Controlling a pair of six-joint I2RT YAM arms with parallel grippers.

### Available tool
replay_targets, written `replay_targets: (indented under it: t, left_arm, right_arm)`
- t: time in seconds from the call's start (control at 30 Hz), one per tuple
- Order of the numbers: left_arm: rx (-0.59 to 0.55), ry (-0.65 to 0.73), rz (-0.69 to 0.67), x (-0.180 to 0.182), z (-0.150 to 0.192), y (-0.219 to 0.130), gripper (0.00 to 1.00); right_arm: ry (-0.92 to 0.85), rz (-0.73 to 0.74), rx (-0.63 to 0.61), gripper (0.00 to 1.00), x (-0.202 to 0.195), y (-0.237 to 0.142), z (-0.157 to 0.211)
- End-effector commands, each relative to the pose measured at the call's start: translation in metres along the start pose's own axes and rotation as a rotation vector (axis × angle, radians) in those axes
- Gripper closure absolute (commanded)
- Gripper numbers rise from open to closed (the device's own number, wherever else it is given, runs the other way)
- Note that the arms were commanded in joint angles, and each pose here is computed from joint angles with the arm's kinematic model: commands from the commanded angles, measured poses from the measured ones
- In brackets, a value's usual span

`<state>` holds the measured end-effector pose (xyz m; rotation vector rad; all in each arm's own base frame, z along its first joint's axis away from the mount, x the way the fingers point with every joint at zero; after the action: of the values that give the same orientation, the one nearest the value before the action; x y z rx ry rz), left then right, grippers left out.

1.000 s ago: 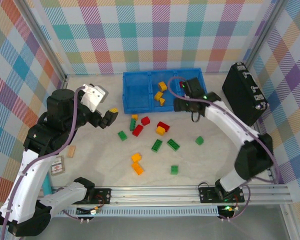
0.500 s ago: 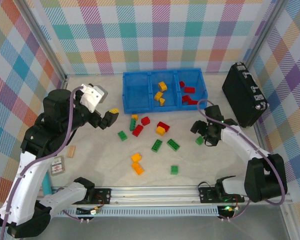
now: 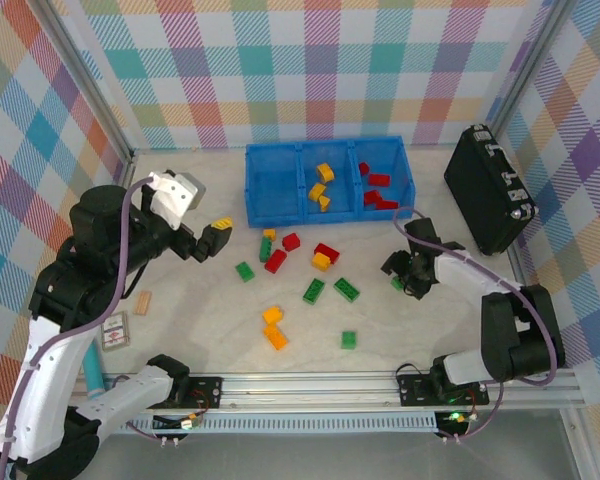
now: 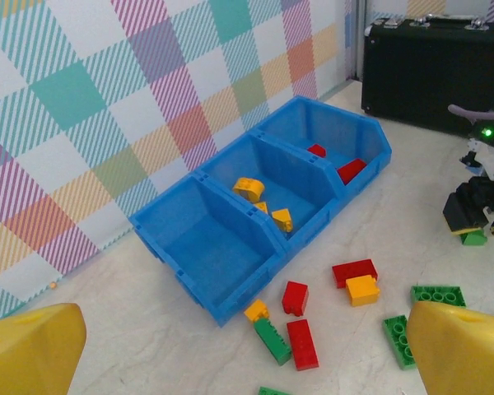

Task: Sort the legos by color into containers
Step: Pick up the lego from the middle-right of the table, then place the lego in the container.

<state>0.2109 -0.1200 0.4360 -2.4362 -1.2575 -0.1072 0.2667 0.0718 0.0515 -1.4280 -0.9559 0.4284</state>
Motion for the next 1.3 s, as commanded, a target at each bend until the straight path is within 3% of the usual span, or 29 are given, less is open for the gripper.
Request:
replay_targets:
  t: [0.0, 0.3, 0.7, 0.87, 1.0, 1.1, 1.27]
  left_arm:
    - [-0.017, 0.000, -0.002, -0.002, -0.001, -0.002, 0.00]
    - [-0.020, 0.013, -0.015, 0.000, 0.002, -0.001, 0.00]
    - [-0.011, 0.018, -0.027, 0.002, 0.003, 0.000, 0.00]
    - [-0.007, 0.030, -0.027, 0.002, 0.004, 0.002, 0.00]
    - [0.002, 0.036, -0.042, 0.005, 0.004, 0.002, 0.00]
    - [0.007, 0.036, -0.044, 0.005, 0.004, 0.002, 0.00]
    - [0.013, 0.035, -0.045, 0.005, 0.006, 0.003, 0.00]
  right_arm:
    - [0.026, 0.008, 0.000, 0.31, -0.004, 0.006, 0.001]
    - [0.016, 0.026, -0.004, 0.54, -0.008, 0.017, -0.001]
    - [-0.099, 0.010, 0.001, 0.69, 0.011, 0.016, -0.016]
    - [-0.194, -0.094, -0.047, 0.68, 0.050, -0.030, -0.033]
    - [-0.358, -0.225, -0.148, 0.69, 0.109, -0.081, -0.052]
    - [-0.484, -0.242, -0.216, 0.69, 0.149, -0.112, -0.065]
    - [-0.573, -0.311, -0.253, 0.70, 0.189, -0.128, -0.079]
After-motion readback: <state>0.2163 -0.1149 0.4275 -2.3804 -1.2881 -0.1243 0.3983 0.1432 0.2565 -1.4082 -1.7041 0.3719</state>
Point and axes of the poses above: each hand's point on the last joint's axis, 136 mm out from that joint toward the fingers, its own y axis out along the fingers, its own x axis along the line the jaws close on, z = x × y, the point moved 2 cm from there along -y, back along the fingers, and after that the axes turned 1 degree about y, right-handed, at the moved point
